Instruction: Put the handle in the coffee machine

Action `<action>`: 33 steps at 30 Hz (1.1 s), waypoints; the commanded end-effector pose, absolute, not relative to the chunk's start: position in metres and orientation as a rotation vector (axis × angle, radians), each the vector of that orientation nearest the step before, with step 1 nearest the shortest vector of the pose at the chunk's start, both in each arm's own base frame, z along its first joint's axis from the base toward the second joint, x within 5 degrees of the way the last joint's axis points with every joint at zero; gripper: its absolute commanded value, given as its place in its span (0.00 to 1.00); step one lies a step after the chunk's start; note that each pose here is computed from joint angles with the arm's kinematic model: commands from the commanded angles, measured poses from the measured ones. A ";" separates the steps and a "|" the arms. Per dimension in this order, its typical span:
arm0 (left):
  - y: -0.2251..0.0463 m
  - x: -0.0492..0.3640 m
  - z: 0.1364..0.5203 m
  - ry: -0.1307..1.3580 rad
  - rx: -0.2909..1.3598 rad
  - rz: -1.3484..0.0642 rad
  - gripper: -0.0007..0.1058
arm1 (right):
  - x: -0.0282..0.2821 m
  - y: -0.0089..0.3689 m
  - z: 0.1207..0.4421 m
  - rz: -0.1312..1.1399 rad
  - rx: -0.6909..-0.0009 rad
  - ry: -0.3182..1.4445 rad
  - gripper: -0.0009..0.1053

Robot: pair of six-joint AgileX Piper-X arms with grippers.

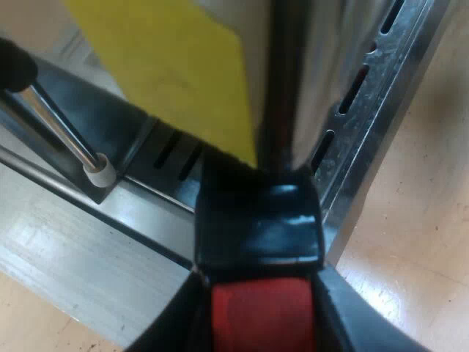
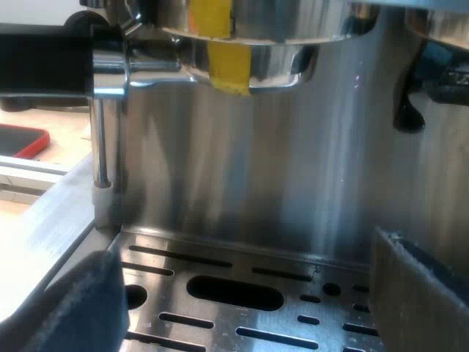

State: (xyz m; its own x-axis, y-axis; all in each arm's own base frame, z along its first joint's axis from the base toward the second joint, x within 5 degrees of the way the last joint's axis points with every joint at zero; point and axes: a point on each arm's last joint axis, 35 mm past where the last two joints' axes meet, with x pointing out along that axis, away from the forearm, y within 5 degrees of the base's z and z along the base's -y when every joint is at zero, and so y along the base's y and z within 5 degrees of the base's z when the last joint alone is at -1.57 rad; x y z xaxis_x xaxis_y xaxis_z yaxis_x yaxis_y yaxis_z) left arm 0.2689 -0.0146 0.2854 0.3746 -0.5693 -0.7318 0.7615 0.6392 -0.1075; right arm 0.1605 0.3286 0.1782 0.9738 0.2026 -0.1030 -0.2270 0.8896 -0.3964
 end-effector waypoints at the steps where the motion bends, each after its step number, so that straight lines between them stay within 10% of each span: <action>1: -0.018 0.269 0.310 0.687 0.239 -0.926 0.01 | 0.163 0.328 0.181 0.217 -0.418 0.052 0.68; 33: -0.018 0.267 0.311 0.705 0.193 -0.941 0.01 | 0.203 0.311 0.179 0.292 -0.339 0.081 0.68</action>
